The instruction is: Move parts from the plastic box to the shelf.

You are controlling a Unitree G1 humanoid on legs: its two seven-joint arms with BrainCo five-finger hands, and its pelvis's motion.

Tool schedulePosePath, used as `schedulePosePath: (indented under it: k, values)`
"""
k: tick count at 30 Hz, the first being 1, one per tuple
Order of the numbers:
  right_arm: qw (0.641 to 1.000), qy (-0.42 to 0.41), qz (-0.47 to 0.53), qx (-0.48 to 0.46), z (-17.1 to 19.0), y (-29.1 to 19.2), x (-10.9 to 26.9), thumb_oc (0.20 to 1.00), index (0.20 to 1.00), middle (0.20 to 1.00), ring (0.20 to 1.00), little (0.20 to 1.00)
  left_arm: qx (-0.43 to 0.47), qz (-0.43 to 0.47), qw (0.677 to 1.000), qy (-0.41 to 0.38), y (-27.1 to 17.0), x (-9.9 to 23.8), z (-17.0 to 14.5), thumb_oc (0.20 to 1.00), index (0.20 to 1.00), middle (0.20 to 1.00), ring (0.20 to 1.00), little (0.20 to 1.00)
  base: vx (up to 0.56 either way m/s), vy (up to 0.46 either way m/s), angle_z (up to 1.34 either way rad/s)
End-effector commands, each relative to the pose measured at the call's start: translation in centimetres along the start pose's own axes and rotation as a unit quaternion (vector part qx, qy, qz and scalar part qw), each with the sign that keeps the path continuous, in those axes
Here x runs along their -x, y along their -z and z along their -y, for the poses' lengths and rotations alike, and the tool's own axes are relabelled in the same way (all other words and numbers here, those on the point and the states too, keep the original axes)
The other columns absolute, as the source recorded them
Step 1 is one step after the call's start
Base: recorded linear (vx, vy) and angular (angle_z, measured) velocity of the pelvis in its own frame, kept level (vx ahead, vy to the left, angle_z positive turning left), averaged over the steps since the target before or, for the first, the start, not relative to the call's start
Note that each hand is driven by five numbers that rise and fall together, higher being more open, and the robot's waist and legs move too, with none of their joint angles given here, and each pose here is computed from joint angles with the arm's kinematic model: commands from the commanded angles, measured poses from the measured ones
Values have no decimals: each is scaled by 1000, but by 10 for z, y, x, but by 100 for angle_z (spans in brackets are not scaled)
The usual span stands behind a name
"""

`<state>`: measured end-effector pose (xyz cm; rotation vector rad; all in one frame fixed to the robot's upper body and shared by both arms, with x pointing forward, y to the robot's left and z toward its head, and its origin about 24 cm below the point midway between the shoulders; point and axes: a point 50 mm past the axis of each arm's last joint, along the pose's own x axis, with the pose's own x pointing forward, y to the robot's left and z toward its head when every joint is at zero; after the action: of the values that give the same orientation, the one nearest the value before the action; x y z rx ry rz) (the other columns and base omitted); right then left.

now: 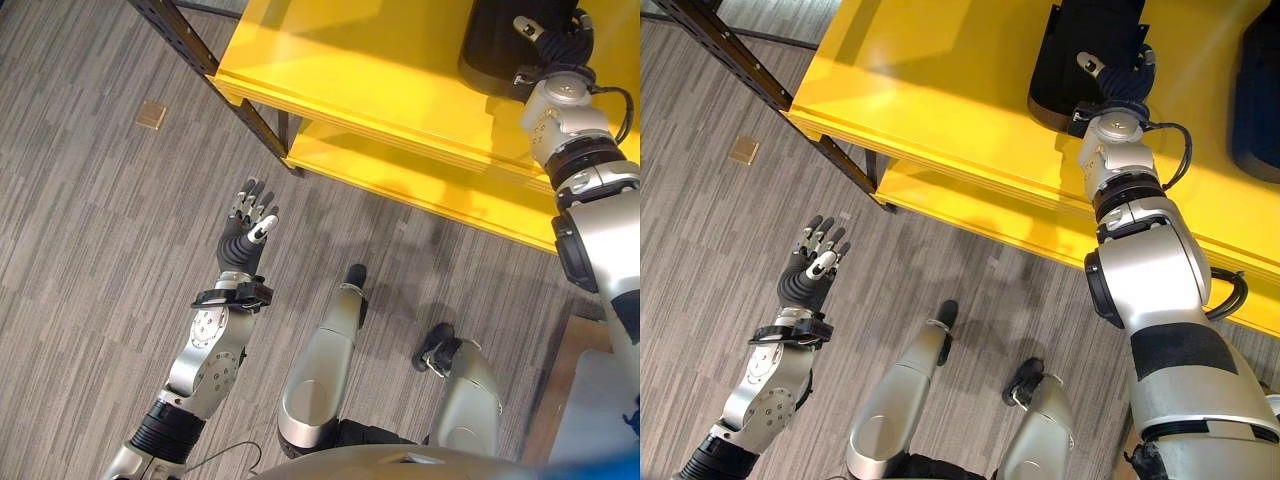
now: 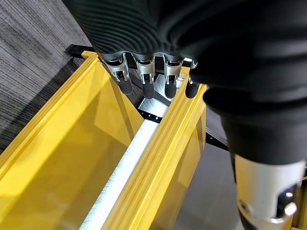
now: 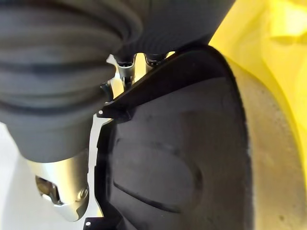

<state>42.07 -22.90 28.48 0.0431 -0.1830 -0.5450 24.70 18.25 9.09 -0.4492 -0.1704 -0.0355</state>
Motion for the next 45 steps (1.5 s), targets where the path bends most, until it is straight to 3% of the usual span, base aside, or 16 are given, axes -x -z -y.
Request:
schedulePosePath:
  k: [1,11,26,39,45]
  values:
    - [999,-31,5,-7,-17,-8,5,1000,1000,1000,1000,1000,10,48,998,32,-20,-1,11,1000,1000,1000,1000,1000,0,0,0]
    - [998,7,43,50,8,-25,-4,1000,1000,1000,1000,1000,13,50,998,27,-20,0,11,1000,1000,1000,1000,1000,0,0,0]
    - [995,45,55,64,36,-24,-11,1000,1000,1000,1000,1000,8,53,998,24,-22,1,8,1000,1000,1000,1000,1000,-1,-1,0]
    - [995,-37,88,7,-7,-9,8,1000,1000,1000,1000,1000,8,45,999,16,-20,-3,4,1000,1000,1000,1000,1000,-10,-11,-8]
    - [985,-126,109,-35,-18,33,44,1000,1000,1000,1000,1000,7,37,999,-8,-18,3,-8,1000,1000,1000,1000,1000,12,-5,-12]
